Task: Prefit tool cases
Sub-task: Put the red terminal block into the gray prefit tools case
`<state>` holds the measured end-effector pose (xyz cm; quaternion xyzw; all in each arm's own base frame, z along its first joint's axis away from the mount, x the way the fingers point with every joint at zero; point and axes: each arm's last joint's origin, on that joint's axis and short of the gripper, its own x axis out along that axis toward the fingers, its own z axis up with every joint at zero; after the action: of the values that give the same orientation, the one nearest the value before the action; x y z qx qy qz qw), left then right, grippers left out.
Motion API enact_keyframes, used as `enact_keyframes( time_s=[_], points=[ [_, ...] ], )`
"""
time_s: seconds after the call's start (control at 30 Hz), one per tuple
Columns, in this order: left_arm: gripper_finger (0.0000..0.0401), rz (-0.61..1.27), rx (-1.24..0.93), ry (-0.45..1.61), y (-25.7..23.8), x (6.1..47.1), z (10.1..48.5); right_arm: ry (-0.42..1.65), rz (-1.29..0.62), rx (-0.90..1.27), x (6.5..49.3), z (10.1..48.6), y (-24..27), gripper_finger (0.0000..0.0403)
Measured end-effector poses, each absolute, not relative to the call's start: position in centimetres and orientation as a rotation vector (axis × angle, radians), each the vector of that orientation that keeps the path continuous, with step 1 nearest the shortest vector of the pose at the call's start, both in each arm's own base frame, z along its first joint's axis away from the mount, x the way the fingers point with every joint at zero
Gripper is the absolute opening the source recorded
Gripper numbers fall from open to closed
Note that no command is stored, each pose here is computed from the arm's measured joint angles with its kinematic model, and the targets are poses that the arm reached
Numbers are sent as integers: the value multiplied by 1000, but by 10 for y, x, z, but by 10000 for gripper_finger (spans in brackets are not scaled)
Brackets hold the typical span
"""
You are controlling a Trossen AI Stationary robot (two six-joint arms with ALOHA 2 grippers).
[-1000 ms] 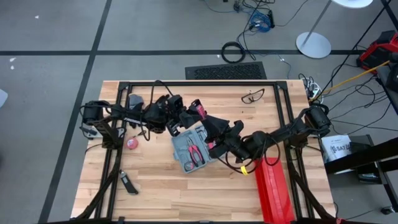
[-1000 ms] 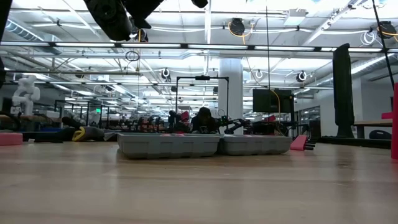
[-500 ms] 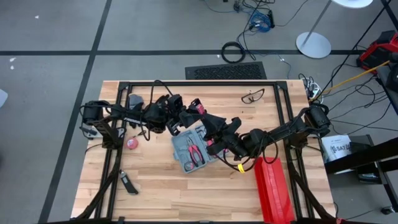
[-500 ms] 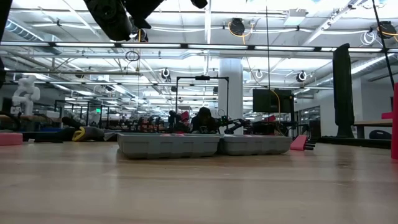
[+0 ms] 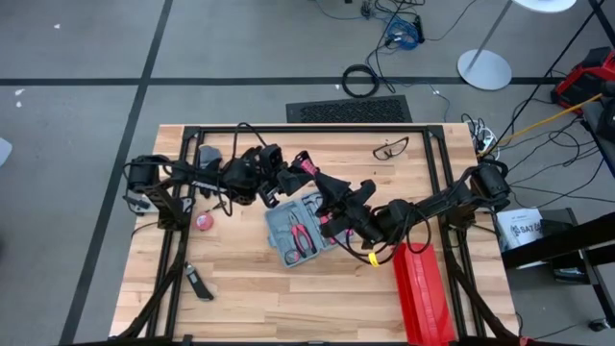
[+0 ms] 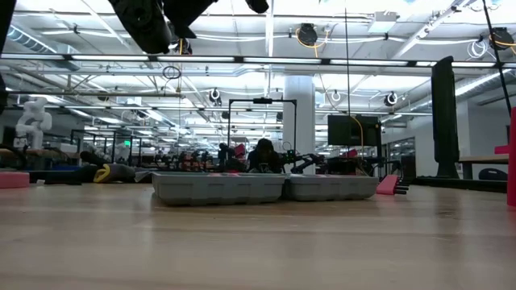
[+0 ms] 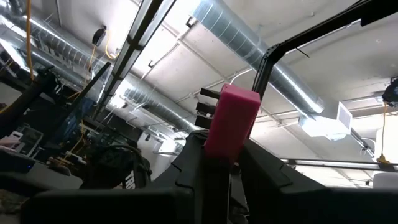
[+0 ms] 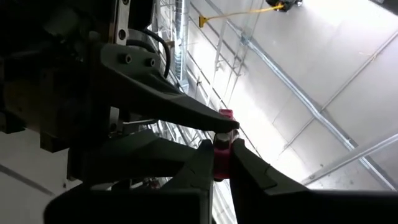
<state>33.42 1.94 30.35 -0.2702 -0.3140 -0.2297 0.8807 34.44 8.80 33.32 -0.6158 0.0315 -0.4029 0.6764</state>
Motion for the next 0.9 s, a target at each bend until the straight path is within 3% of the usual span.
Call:
enact_keyframes(
  time_s=[0.1, 0.33, 0.5, 0.63, 0.9],
  points=[
    [88, -475, -580, -638, 25, 335, 302, 100, -926, -1357, 342, 333, 92, 22],
    [195, -475, -613, -637, 37, 333, 303, 191, -1007, -1282, 336, 346, 93, 22],
    [211, -466, -559, -658, 56, 323, 313, 383, -1046, -1201, 335, 347, 89, 22],
    [213, -488, -502, -718, 103, 277, 351, 496, -972, -1237, 333, 317, 100, 22],
    [214, -475, -209, -649, 136, 187, 404, 410, -924, -1156, 323, 291, 118, 22]
  ],
)
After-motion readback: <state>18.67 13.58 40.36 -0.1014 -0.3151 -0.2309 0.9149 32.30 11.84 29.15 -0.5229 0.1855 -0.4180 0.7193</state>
